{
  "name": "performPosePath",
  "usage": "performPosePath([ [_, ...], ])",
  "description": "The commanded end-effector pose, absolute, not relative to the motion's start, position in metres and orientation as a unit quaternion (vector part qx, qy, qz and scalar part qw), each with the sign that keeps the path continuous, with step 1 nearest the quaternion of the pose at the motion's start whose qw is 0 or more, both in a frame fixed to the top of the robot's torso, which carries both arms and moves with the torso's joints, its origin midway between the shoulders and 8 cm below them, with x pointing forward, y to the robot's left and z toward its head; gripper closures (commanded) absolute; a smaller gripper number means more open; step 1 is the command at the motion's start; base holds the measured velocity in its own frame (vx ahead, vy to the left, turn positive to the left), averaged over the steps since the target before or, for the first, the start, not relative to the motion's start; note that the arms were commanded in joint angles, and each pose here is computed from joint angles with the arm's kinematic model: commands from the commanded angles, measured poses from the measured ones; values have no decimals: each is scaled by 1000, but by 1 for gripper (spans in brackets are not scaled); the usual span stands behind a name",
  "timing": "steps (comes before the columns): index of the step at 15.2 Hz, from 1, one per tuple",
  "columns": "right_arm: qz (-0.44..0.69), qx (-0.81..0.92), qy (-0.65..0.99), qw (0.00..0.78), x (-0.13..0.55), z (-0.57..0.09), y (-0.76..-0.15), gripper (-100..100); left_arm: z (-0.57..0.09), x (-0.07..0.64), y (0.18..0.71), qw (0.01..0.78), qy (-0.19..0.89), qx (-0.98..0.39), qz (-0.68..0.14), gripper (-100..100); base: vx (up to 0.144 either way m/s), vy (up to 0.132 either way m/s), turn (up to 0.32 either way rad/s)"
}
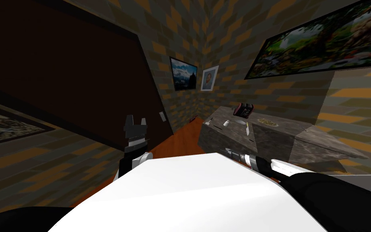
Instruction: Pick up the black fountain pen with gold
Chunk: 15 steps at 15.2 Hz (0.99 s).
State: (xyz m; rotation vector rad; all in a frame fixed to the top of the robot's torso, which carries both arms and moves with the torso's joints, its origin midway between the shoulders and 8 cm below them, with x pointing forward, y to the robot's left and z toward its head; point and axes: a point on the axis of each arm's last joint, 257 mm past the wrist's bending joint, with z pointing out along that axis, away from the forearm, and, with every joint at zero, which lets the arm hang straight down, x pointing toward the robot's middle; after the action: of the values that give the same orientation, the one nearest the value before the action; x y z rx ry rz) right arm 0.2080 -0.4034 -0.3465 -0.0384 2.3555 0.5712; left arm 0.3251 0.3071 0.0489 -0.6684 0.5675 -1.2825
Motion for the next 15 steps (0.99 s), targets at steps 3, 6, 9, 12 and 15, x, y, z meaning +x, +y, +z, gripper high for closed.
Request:
performPosePath([
  [3, 186, -44, 930, 315, 191, -355, -433, -100, 49, 325, 307, 713, 256, -302, -579, 0, 57, 65, 57],
  [6, 163, -62, 941, 289, 177, -359, -454, -100, 49, 325, 307, 713, 256, -302, -579, 0, 92, 67, 65],
  [9, 123, -89, 958, 244, 152, -365, -492, -100, 49, 325, 307, 713, 256, -302, -579, 0, 83, 59, 80],
  [12, 101, -110, 964, 218, 142, -363, -513, -100, 49, 325, 307, 713, 256, -302, -579, 0, 79, 49, 60],
  [15, 80, -129, 969, 194, 133, -359, -533, -100, 49, 325, 307, 713, 256, -302, -579, 0, 101, 36, 87],
])
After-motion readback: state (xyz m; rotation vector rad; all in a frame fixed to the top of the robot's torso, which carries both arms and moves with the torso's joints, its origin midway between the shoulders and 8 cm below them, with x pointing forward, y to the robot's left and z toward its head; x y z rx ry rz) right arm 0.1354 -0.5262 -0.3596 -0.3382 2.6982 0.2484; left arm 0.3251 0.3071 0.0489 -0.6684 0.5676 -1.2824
